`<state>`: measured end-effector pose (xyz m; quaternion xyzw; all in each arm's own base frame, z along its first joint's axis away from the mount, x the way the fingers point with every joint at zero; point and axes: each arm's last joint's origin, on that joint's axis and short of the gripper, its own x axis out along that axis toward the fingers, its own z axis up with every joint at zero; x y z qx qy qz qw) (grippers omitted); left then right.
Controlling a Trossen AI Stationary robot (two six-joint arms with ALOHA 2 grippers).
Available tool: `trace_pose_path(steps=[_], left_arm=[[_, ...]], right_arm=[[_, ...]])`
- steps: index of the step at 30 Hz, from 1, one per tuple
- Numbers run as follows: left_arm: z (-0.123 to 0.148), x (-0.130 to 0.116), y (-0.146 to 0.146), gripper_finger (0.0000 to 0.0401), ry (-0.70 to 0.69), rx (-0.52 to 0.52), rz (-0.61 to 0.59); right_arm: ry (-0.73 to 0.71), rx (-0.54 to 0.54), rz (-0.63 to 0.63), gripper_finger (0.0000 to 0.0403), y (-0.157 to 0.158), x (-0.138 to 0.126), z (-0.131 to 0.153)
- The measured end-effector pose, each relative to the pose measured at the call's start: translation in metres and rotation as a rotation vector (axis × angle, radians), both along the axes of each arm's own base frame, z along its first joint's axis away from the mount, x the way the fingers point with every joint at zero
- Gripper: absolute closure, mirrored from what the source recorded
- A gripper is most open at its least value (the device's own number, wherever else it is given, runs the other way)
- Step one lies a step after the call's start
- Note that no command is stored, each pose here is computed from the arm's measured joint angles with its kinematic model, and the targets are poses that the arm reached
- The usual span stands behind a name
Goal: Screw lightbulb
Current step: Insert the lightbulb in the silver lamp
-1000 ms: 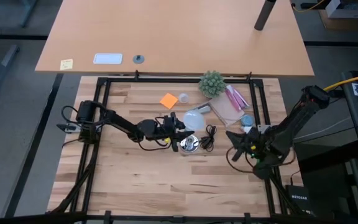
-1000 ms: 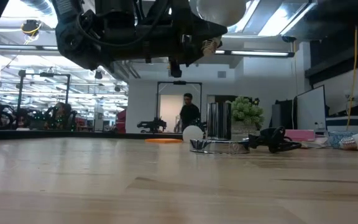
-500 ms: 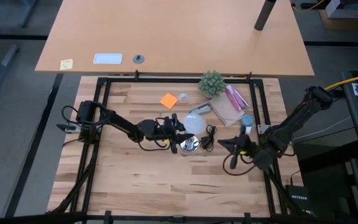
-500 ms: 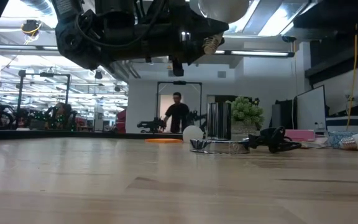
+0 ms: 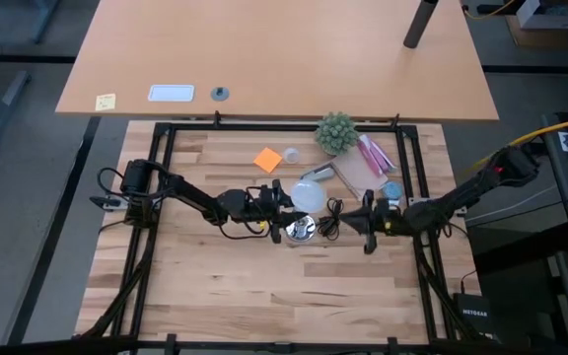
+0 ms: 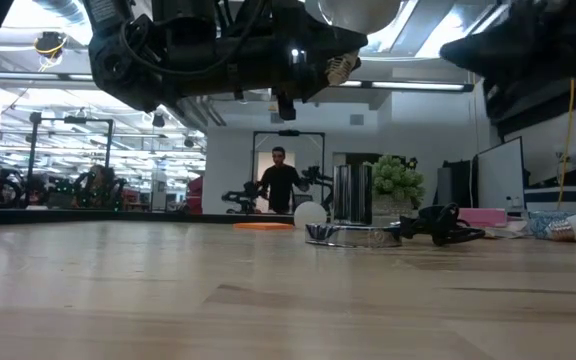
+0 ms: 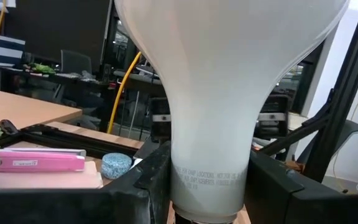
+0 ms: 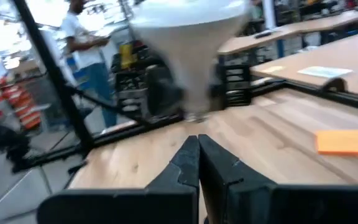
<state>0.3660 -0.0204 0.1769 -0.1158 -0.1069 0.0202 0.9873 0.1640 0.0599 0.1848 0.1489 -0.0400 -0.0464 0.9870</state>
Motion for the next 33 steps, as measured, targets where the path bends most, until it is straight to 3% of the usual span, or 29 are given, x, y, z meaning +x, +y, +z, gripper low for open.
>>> trace_pose_path(steps=[7,12,27,33], left_arm=[[0.000,0.000,-0.001,0.0253,0.001,0.014,-0.024],[-0.001,0.000,-0.001,0.0253,0.012,0.014,-0.024],[-0.005,0.001,-0.001,0.0253,0.048,0.011,-0.028],[-0.007,0.001,-0.001,0.0253,0.071,0.009,-0.028]], right_arm=[[-0.060,0.024,-0.057,0.0397,-0.021,0.011,0.010],[-0.090,0.021,-0.031,0.0397,-0.028,0.017,0.019],[-0.033,-0.025,-0.035,0.0397,-0.020,0.069,0.030],[-0.009,-0.040,-0.035,0.0397,-0.018,0.074,0.028]])
